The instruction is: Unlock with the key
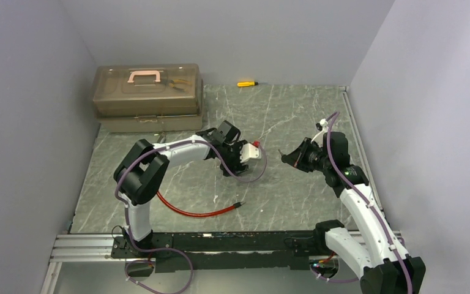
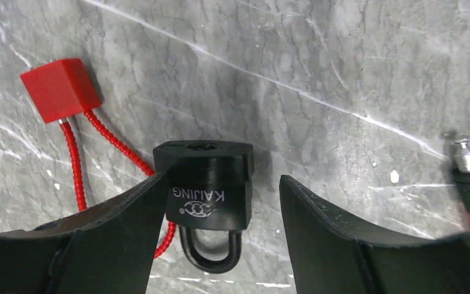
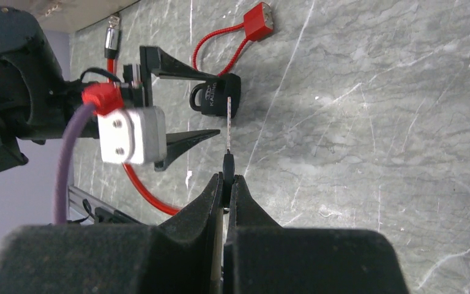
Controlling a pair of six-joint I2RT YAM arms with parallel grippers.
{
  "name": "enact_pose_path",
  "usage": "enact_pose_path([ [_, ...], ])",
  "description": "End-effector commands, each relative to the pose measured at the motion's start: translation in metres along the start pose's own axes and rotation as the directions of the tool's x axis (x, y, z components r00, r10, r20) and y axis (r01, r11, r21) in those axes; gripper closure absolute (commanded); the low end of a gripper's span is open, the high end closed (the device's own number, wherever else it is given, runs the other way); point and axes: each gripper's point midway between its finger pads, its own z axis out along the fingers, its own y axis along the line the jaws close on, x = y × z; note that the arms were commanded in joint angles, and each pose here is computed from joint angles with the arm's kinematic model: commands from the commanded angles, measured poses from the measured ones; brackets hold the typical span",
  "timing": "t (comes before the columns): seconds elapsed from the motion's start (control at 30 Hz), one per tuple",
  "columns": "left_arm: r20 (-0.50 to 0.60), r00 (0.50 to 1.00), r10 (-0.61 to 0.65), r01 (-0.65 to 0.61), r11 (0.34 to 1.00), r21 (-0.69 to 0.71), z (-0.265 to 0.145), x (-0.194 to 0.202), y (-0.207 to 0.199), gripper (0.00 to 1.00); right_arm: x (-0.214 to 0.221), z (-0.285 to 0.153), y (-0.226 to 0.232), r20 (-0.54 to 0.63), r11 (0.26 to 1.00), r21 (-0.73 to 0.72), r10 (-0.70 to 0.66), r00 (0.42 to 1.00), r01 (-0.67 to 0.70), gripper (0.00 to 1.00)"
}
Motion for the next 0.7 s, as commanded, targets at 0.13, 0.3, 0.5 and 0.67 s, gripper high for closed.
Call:
enact_pose_path([
  [0.13, 0.036, 0.941, 0.338, -0.340, 0.936, 0.088, 0.010, 0.010, -0.042, 0.30, -0.013, -0.008, 0.012, 0.045, 0.999, -0.033, -0.013, 0.999, 0.015, 1.00],
  [0.3, 0.046, 0.920, 0.390, -0.392, 0.911, 0.126, 0.005, 0.015, -0.052, 0.38, -0.012, -0.010, 0.012, 0.048, 0.999, -0.030, -0.015, 0.999, 0.017, 1.00],
  [0.5, 0.030, 0.926, 0.376, -0.375, 0.909, 0.183, -0.007, 0.029, -0.072, 0.41, -0.011, -0.010, 0.013, 0.045, 0.999, -0.038, -0.016, 0.999, 0.017, 1.00],
  [0.67, 0.033, 0.940, 0.340, -0.340, 0.921, 0.190, -0.015, 0.027, -0.080, 0.40, -0.011, -0.010, 0.013, 0.045, 0.999, -0.038, -0.016, 0.999, 0.017, 1.00],
])
